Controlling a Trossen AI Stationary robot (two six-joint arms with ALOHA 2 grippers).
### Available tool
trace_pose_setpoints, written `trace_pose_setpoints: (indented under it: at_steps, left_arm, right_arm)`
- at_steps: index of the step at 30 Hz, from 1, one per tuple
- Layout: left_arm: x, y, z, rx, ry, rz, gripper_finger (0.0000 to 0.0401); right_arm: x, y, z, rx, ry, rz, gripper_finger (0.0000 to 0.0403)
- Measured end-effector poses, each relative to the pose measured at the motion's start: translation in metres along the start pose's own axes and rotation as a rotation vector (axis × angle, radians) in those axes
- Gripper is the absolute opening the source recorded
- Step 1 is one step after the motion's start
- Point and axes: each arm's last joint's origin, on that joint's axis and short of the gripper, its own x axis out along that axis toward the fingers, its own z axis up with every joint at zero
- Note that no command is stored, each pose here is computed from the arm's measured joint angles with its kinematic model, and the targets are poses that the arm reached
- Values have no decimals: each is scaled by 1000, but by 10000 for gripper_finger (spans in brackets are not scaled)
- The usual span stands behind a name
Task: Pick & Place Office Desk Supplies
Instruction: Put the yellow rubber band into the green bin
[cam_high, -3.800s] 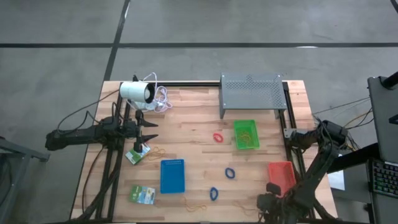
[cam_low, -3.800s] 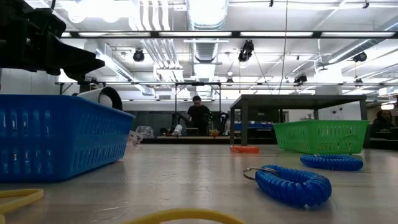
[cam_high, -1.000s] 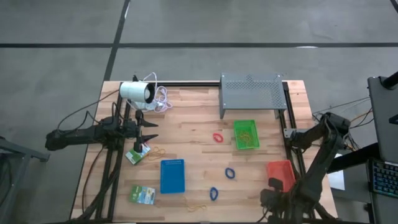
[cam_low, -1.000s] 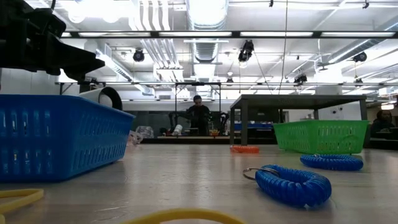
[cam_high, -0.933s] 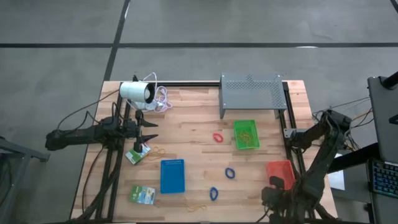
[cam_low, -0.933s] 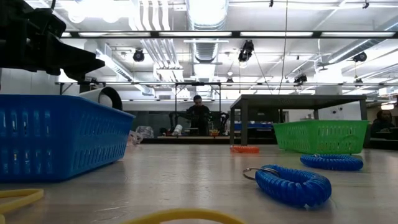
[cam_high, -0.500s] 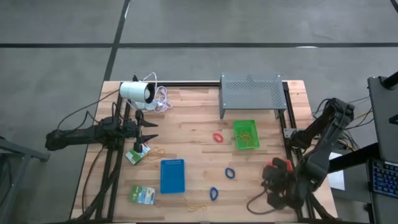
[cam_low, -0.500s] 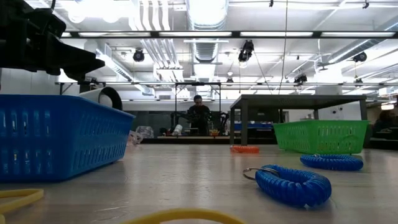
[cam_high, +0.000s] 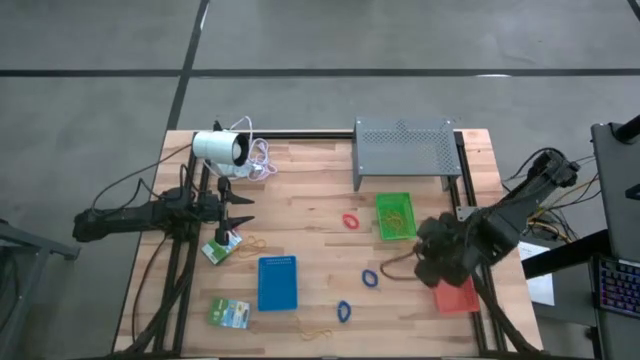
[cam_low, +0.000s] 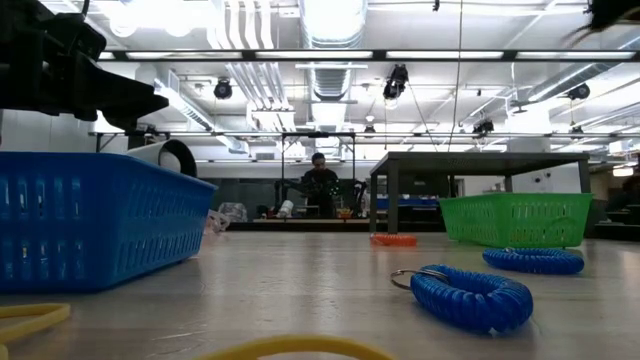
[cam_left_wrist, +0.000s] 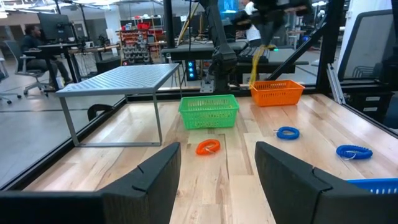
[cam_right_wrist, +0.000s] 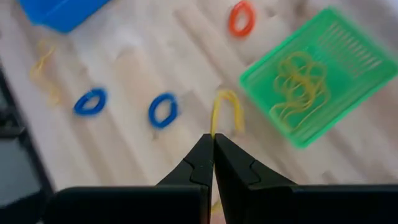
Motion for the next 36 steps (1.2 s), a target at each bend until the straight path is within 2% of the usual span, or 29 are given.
trace_pose_setpoints:
  at_steps: [10,20,24,30,36]
  left_arm:
    - [0,0,0,0,-1,0,212]
    - [0,0,0,0,-1,0,212]
    - [0,0,0,0,-1,0,212]
    - [0,0,0,0,-1,0,212]
    - [0,0,0,0,-1,0,212]
  right_arm:
    - [16,-26,44,64,-30,-120,8]
    - [28,-46,68,154,-37,-192,8]
    - [40,-54,69,188,14,-192,8]
    - [75,-70,58,249,87,-197,8]
    - [107,-83,46,279,91,-166,8]
